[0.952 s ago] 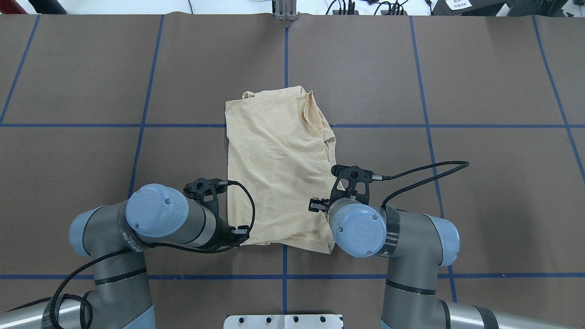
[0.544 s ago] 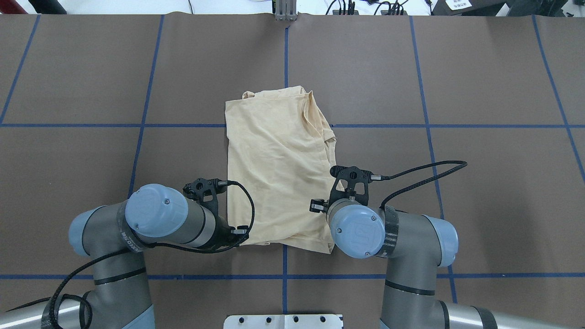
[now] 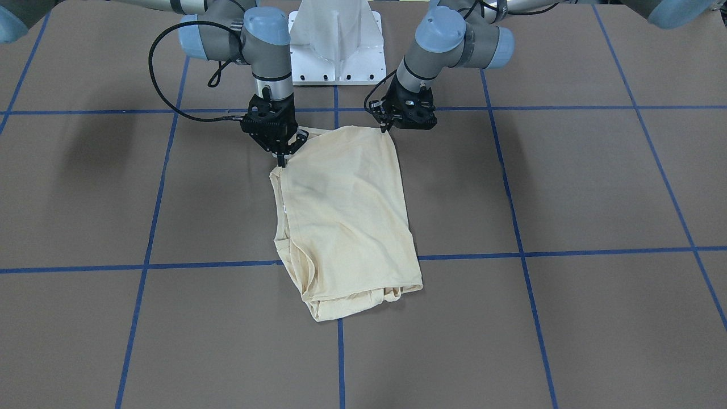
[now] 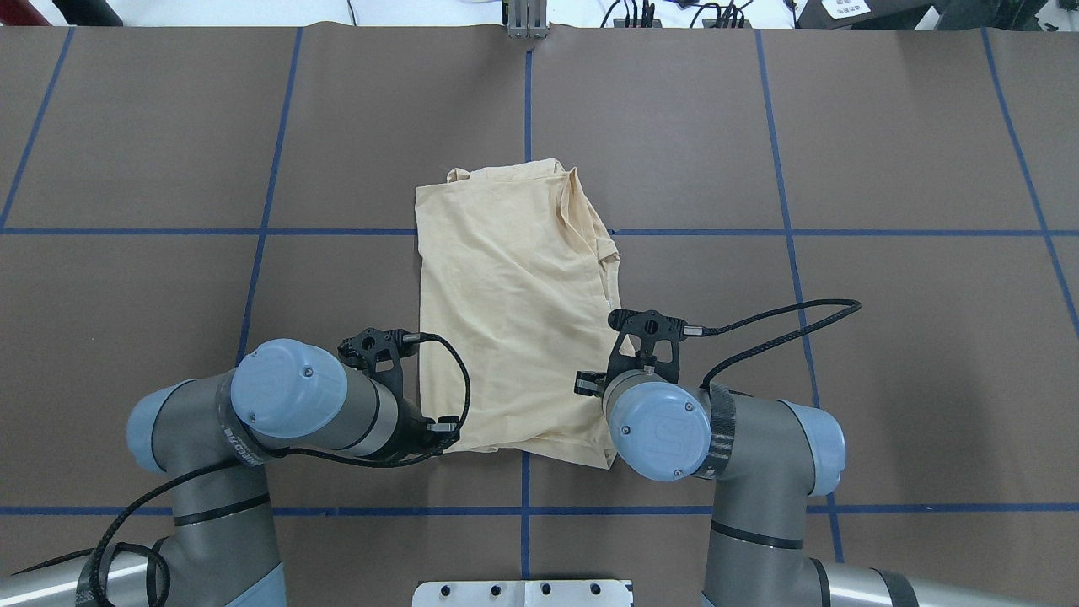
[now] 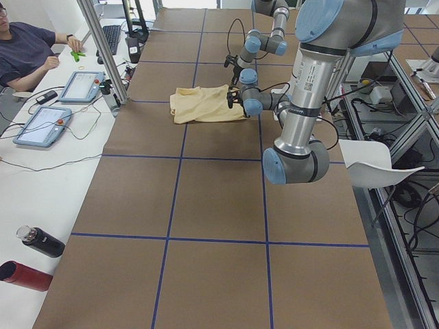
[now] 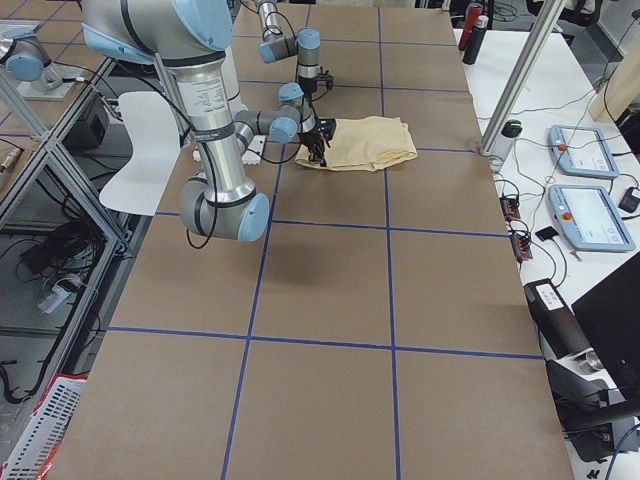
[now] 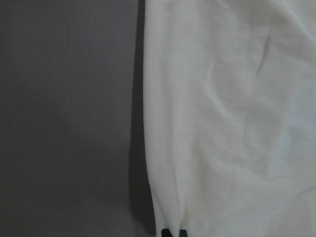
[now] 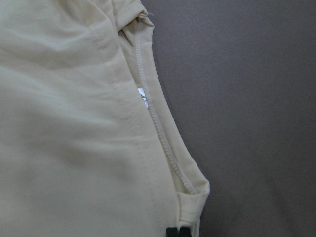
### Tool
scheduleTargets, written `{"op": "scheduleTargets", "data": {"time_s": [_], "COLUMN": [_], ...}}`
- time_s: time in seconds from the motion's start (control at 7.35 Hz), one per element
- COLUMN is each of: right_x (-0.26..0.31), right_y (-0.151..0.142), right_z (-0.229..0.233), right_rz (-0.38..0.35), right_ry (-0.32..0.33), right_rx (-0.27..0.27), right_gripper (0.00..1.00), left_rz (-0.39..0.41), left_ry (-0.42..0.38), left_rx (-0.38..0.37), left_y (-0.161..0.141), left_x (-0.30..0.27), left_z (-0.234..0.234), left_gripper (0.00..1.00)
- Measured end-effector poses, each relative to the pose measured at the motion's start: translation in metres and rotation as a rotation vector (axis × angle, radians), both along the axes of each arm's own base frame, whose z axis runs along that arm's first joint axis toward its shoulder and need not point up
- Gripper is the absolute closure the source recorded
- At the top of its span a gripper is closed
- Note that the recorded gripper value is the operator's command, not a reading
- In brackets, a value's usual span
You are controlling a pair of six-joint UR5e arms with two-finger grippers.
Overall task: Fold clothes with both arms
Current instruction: 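Pull the folded shirt toward the robot with both grippers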
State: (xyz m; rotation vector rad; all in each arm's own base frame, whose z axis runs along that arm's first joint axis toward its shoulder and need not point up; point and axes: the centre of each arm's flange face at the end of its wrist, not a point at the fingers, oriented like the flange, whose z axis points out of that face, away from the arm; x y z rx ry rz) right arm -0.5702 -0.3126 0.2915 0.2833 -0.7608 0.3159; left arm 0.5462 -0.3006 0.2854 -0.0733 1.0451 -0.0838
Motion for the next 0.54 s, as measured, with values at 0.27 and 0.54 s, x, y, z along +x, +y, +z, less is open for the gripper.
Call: {"op": "scheduleTargets", "data": {"time_s": [0.27,0.54], "right_x": [0.009,0.030], "right_y": [0.003,0.015], "right_z": [-0.012,-0.029], "right_rz": [-0.008,-0.025], "right_ry": [-0.027,-0.072], "right_rx": [0.005,0.017], "right_gripper": [1.00,1.00], "left_rz": [-0.001,0.000], "left_ry": [0.013,0.056], "left_rx": [0.005,0.017], "left_y": [0.001,0.007], "left_x": [-0.004,-0.020], "left_z": [-0.006,-0.025], "left_gripper": [1.00,1.00]}}
